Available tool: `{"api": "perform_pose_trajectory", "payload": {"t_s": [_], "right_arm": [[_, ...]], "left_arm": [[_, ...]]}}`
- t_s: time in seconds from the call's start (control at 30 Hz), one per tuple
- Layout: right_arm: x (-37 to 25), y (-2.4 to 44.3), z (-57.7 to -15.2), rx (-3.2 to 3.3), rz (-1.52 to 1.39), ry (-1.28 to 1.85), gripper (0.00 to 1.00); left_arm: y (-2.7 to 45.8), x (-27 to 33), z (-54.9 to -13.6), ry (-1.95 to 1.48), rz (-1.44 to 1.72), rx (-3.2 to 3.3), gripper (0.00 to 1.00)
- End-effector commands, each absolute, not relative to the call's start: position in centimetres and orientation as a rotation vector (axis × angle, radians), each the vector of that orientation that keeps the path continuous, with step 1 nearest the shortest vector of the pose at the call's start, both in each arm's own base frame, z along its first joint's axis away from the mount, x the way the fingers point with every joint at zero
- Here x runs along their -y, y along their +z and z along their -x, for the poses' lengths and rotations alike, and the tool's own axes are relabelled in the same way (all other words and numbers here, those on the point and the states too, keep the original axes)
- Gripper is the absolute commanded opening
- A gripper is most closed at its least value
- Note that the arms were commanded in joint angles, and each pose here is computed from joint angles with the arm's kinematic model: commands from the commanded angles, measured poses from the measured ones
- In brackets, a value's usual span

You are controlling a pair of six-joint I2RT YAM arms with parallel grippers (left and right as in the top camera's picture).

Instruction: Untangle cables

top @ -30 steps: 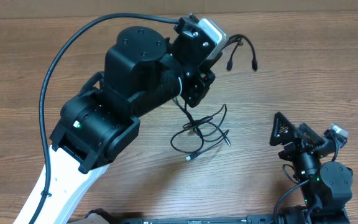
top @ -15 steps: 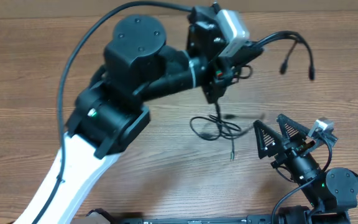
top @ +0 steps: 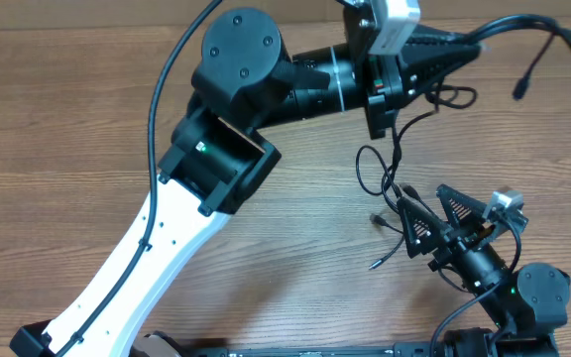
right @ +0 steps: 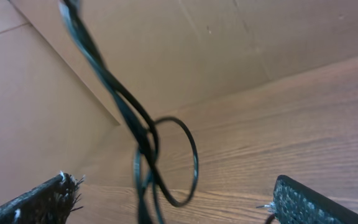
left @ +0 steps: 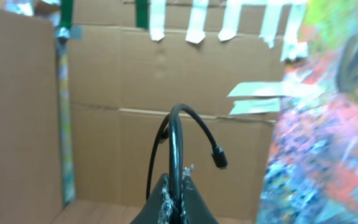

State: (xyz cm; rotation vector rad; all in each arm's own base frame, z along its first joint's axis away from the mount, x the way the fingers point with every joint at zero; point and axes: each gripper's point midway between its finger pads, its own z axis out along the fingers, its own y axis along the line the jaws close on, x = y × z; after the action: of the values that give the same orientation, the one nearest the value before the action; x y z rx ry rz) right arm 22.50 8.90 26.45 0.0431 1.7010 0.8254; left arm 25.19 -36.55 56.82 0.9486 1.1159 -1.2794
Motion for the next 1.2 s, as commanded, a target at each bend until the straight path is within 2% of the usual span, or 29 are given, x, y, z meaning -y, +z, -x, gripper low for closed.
{"api": "perform_pose_trajectory", "payload": {"t_s": [0.0, 0.43, 0.6, 0.63, 0.67, 0.7, 0.73, 0.83, 1.0, 1.17], "right_arm": [[-9.0, 25.5, -23.2, -1.747, -0.030, 0.812, 0.97], [-11.1, 19.7, -25.8, -2.002, -0.037, 0.952, 0.81], [-12.0, 17.3, -26.2, -2.092, 0.005, 0.995, 0.70], [-12.0, 16.6, -26.4, -2.116, -0.006, 0.999, 0.63], [-12.0, 16.1, -26.5, -2.135, -0.012, 1.002, 0.51], [-12.0, 15.4, -26.6, -2.161, -0.024, 1.007, 0.34], [-12.1, 15.1, -26.7, -2.171, -0.030, 1.009, 0.29], [-12.1, 13.9, -26.8, -2.214, -0.053, 1.015, 0.04], [-12.1, 13.3, -26.9, -2.234, -0.041, 1.006, 0.04], [-11.8, 12.9, -26.9, -2.242, -0.025, 0.967, 0.04]], "left_arm": [[58.0, 36.9, -23.9, -1.332, -0.956, -1.070, 0.04], [59.2, 36.4, -24.8, -1.307, -0.880, -1.048, 0.04], [59.5, 36.2, -25.7, -1.278, -0.827, -1.062, 0.04], [59.5, 36.2, -25.8, -1.273, -0.826, -1.061, 0.04], [59.5, 36.1, -25.8, -1.268, -0.825, -1.059, 0.04], [59.5, 36.1, -26.1, -1.258, -0.809, -1.065, 0.04], [59.5, 36.0, -26.3, -1.252, -0.800, -1.070, 0.04], [59.4, 35.7, -27.5, -1.201, -0.754, -1.093, 0.04], [58.3, 33.9, -31.5, -1.094, -0.608, -1.207, 0.04], [57.5, 29.4, -36.4, -0.961, -0.473, -1.281, 0.04]]}}
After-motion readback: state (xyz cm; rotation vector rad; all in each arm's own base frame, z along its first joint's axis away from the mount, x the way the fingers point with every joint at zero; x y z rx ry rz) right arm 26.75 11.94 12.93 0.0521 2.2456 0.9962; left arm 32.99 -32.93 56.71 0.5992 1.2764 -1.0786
